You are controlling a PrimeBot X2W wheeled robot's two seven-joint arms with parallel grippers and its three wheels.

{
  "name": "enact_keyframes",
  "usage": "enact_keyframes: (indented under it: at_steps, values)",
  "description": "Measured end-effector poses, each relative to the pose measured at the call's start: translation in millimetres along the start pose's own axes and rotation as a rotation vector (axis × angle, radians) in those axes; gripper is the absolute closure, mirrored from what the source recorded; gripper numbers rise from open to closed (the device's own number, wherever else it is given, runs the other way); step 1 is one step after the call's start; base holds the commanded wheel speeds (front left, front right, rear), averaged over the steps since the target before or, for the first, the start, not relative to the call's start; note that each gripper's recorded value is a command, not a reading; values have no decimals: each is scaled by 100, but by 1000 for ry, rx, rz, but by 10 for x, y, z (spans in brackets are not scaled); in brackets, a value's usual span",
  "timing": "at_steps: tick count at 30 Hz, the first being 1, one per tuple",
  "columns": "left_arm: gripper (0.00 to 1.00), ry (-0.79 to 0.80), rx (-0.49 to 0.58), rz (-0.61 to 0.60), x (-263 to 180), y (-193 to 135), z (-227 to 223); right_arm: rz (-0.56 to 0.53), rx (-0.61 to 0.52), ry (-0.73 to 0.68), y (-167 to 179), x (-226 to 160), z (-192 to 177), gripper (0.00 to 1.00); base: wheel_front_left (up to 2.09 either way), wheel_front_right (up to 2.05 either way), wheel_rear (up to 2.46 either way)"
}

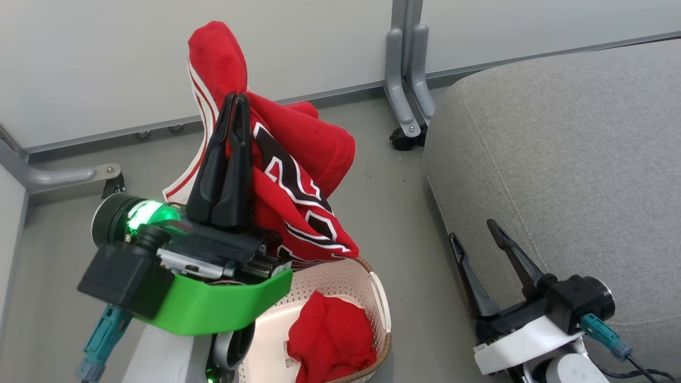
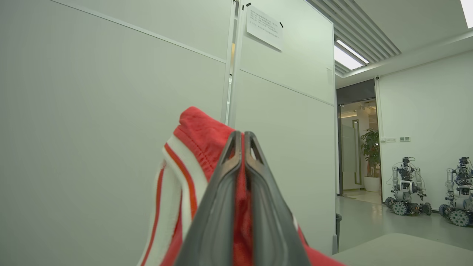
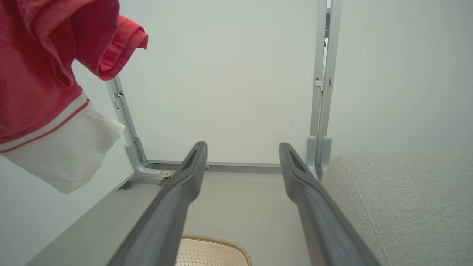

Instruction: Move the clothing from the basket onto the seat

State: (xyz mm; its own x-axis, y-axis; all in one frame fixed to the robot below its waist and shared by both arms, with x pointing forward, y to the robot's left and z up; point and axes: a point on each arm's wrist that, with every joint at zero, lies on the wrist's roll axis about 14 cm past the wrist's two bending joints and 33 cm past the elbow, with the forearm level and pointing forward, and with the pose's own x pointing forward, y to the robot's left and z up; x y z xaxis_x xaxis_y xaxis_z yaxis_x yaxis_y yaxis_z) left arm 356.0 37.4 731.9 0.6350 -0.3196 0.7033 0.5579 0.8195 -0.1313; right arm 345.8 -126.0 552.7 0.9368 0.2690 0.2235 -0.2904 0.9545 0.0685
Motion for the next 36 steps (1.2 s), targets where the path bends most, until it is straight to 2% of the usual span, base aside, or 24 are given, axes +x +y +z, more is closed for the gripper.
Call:
enact_keyframes:
  at_steps: [6, 9, 13, 21, 25, 36]
  values:
    - [100, 4, 1, 5, 1, 25, -22, 37, -28, 9, 70, -24, -9, 0, 0, 0, 0]
    - [100, 7, 0, 6, 0, 28, -33, 97, -37, 7, 221, -31, 5, 0, 0, 0, 0]
    - [100, 13, 1, 3, -4, 22, -54, 137, 0, -24, 384, -12, 91, 0, 0, 0, 0]
    - [100, 25, -1, -3, -9, 5, -92, 355, 42, -45, 1020, -57, 174, 0, 0, 0, 0]
    - [100, 17, -9, -23, 9, -61, -72, 424, 49, -62, 1217, -35, 223, 0, 0, 0, 0]
    - [100, 7, -41, -57, 3, -218, -10, 484, 75, -134, 1512, 113, 406, 0, 0, 0, 0]
